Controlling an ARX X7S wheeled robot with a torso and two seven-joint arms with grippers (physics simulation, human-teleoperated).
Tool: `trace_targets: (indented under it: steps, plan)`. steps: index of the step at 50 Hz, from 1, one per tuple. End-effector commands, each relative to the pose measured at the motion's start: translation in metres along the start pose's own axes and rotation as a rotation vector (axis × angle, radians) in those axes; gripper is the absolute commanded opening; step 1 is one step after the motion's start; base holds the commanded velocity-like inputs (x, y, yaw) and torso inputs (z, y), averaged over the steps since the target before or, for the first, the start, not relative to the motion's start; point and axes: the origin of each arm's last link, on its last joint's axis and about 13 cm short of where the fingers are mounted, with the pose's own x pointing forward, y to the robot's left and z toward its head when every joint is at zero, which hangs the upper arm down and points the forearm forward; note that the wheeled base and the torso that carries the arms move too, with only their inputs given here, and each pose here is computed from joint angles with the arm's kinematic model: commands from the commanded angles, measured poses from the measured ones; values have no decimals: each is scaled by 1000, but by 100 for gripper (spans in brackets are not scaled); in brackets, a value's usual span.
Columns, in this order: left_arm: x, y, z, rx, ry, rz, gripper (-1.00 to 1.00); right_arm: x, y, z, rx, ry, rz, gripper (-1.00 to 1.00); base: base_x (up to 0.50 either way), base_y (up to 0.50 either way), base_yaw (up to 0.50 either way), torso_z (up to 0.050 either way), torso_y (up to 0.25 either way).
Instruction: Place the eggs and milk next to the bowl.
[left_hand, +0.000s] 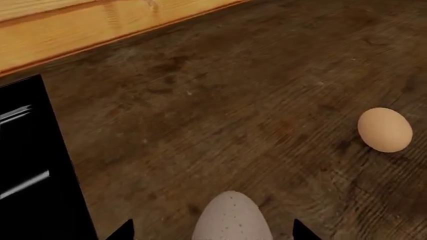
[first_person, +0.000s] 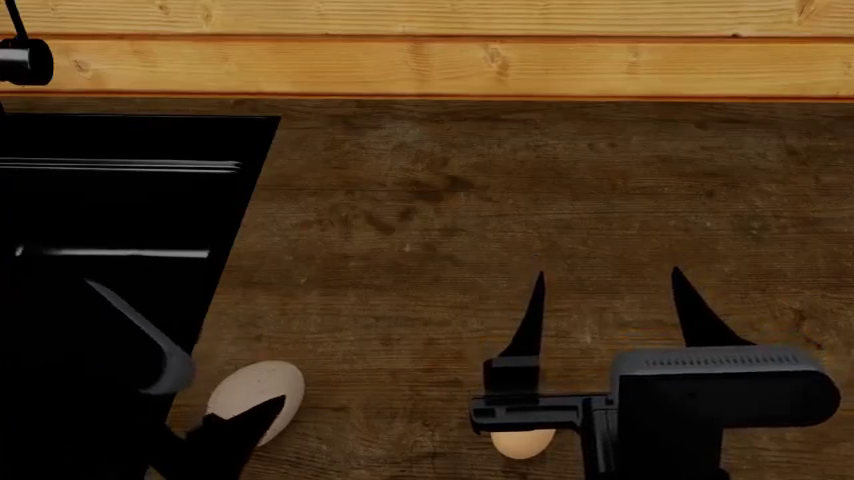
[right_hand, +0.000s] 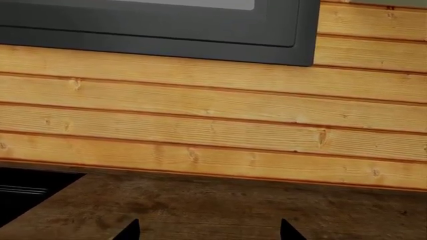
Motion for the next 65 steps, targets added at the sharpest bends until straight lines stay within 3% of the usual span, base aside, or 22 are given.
trace_targets:
  steps: [1,65]
  plan:
    - [5,-1,-1,-10,0,-34,100,1,-2,2,5,-6,-9,100,0,0,0,0,0]
    - [24,-4,-23,-21,77,-72,100,-1,-6,1,3,-5,-20,100,0,0,0,0,0]
